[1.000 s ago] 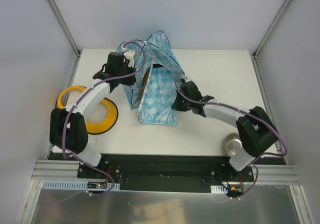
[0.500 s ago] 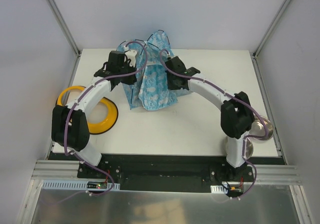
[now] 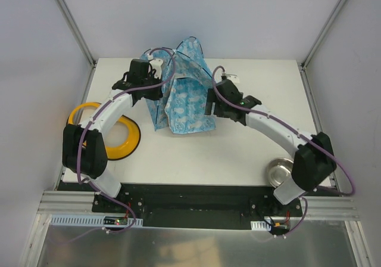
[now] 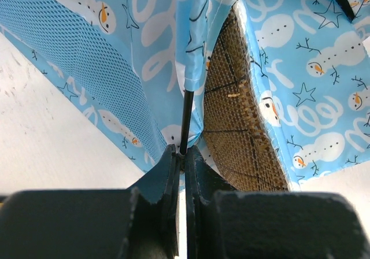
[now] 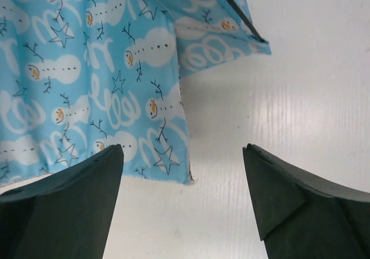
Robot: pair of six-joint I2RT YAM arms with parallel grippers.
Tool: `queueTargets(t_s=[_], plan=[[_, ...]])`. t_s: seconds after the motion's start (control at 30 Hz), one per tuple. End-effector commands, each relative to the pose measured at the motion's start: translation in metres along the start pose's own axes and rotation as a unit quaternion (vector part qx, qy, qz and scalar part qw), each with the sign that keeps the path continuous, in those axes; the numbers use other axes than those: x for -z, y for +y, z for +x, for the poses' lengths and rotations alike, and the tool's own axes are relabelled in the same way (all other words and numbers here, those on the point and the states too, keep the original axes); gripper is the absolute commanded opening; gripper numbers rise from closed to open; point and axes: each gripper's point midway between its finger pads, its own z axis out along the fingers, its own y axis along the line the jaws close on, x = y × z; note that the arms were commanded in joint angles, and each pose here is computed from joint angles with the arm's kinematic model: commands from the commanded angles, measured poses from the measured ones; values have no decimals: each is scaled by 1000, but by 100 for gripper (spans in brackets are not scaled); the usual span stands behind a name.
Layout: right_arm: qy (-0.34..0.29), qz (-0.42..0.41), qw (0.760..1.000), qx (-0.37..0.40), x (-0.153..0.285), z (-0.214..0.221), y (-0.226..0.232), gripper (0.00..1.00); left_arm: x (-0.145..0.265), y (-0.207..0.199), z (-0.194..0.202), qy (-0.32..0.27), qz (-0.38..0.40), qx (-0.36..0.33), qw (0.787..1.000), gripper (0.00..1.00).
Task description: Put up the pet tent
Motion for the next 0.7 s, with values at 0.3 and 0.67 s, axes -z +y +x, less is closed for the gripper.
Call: queueTargets(t_s=[0.3,0.67], plan=[[-50,-146,923,-353,0,21,39,90,1,-23,-2,35,22,138,990,0],[-126,-149,926,-322,-40,0,64,51,1,-25,8,57,18,117,991,0]])
